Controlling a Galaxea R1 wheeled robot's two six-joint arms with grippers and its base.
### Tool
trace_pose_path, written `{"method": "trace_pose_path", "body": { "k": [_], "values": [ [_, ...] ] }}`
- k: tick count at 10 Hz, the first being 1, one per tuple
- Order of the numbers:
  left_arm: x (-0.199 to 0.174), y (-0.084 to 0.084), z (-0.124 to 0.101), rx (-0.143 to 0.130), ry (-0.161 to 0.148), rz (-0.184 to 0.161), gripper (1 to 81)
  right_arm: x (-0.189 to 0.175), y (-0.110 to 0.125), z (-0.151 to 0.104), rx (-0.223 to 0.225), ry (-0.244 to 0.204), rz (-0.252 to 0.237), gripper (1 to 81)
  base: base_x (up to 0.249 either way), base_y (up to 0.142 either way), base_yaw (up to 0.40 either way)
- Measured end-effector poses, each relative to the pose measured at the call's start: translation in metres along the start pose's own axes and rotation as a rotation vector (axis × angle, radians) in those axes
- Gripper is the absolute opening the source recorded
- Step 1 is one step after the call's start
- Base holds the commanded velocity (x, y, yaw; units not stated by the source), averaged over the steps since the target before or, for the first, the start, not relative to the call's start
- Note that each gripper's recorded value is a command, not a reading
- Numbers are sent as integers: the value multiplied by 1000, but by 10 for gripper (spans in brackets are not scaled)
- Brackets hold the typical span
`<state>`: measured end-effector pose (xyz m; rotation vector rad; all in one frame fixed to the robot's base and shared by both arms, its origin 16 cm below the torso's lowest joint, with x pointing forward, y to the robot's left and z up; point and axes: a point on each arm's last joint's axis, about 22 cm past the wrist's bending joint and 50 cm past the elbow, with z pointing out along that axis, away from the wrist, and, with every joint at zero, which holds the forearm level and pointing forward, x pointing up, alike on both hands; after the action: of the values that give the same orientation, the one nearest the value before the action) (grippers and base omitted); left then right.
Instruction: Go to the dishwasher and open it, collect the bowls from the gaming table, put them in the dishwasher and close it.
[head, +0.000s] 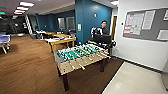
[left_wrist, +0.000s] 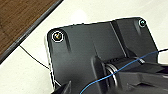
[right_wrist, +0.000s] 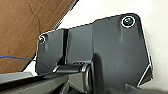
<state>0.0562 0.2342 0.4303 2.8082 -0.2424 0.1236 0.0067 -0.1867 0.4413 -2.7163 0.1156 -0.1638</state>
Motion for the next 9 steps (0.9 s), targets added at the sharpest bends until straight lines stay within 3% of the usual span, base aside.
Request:
{"method": "trace_pose_path", "body": {
  "k": [9],
  "values": [
    [-2, 0, 0, 1, -3, -1, 811, 0, -1, 0, 2, 2, -7, 811, 0, 0, 345]
  ]
}}
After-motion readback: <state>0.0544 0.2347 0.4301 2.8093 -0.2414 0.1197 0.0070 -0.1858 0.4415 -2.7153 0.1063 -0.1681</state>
